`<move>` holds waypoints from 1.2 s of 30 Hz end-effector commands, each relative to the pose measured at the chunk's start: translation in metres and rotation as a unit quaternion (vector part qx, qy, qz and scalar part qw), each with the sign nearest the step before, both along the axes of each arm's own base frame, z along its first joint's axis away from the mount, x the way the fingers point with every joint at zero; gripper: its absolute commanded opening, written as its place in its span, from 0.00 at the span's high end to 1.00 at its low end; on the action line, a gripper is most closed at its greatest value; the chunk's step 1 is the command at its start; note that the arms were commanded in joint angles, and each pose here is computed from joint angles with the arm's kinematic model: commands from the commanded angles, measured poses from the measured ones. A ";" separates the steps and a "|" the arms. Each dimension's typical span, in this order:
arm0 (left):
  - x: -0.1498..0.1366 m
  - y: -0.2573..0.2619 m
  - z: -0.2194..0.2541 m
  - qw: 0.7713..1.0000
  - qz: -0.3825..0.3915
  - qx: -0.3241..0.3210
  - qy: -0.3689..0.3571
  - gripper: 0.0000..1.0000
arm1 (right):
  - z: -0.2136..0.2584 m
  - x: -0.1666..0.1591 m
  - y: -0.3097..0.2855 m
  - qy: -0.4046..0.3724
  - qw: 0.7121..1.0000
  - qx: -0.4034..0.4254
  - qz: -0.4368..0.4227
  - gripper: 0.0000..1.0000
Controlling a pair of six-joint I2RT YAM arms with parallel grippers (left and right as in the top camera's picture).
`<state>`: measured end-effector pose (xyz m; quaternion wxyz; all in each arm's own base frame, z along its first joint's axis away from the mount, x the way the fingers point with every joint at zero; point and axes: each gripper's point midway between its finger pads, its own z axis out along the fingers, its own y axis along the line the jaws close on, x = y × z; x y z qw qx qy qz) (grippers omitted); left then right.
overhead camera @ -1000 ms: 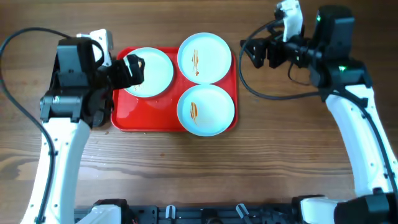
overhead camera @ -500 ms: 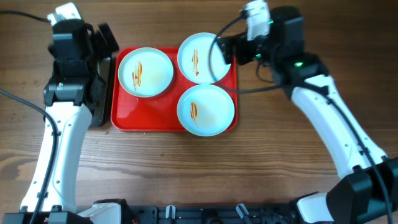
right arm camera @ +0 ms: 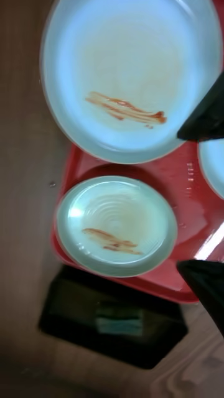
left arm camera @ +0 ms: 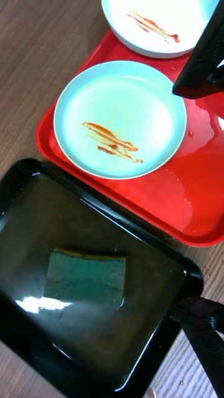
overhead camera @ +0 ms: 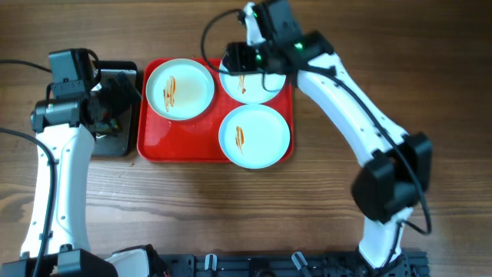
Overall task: Clean dirty plates on tray and stack at the side
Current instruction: 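Reach left gripper to sponge and right gripper to top-left plate rim, then grasp the green sponge with the left gripper, lift from water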
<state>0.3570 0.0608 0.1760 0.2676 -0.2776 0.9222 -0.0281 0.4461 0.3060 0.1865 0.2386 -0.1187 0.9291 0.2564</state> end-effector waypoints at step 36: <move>-0.007 0.041 -0.033 0.996 0.068 0.023 0.055 0.00 | -0.212 -0.018 0.058 0.133 0.984 -0.113 -0.037 0.95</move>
